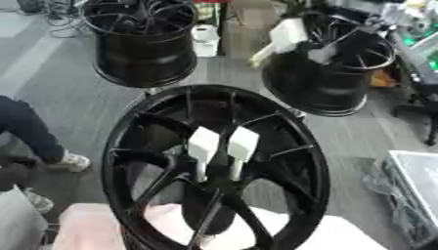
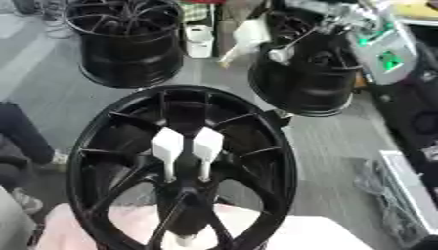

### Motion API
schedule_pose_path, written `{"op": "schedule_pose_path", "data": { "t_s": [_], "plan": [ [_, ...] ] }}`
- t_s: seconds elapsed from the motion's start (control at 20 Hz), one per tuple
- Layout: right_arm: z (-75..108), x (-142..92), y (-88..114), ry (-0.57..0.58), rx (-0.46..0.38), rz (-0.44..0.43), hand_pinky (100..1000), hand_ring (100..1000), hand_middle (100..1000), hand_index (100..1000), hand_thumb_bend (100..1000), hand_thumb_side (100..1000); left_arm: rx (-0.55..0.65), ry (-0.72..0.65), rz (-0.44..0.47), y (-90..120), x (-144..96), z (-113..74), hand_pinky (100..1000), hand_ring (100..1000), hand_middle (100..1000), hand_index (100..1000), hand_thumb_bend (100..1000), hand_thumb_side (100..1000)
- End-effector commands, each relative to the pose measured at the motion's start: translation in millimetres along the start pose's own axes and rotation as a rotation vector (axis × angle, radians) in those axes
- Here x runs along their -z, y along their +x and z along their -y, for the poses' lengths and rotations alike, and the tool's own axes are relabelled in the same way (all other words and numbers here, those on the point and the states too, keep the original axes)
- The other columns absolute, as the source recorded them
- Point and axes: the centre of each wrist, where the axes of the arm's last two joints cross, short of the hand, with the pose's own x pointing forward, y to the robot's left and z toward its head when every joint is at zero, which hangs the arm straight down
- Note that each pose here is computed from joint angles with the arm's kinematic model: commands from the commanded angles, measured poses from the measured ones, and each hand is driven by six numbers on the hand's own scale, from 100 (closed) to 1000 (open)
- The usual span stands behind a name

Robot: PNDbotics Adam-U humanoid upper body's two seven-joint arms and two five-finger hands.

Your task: Pull the pin out of the wheel hub.

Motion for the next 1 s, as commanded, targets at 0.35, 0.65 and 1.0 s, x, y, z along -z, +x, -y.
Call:
{"op": "schedule_pose_path", "data": {
  "t_s": [0.35, 0.65, 1.0],
  "plan": [
    [-37.3, -214.0, -114.2, -0.611, 0.002, -0.837, 743, 844, 804, 879, 100, 320, 0.032, 0.044, 0.005, 5.9, -2.1, -10.9, 472, 507, 712, 775, 785, 416],
    [-153.7, -270.1, -108.6, -0.655, 0.204, -1.081, 739, 862, 864, 924, 100, 558, 0.029, 0.043, 0.001, 5.4, -2.2, -9.4, 472, 508, 713, 775, 785, 417],
    [-204.1, -226.6, -60.8, -0.664, 0.372, -0.958, 720, 846, 841, 915, 100, 609, 0.011, 0.048, 0.001, 3.5, -2.9, -6.5, 472, 508, 713, 775, 785, 417]
  ]
}}
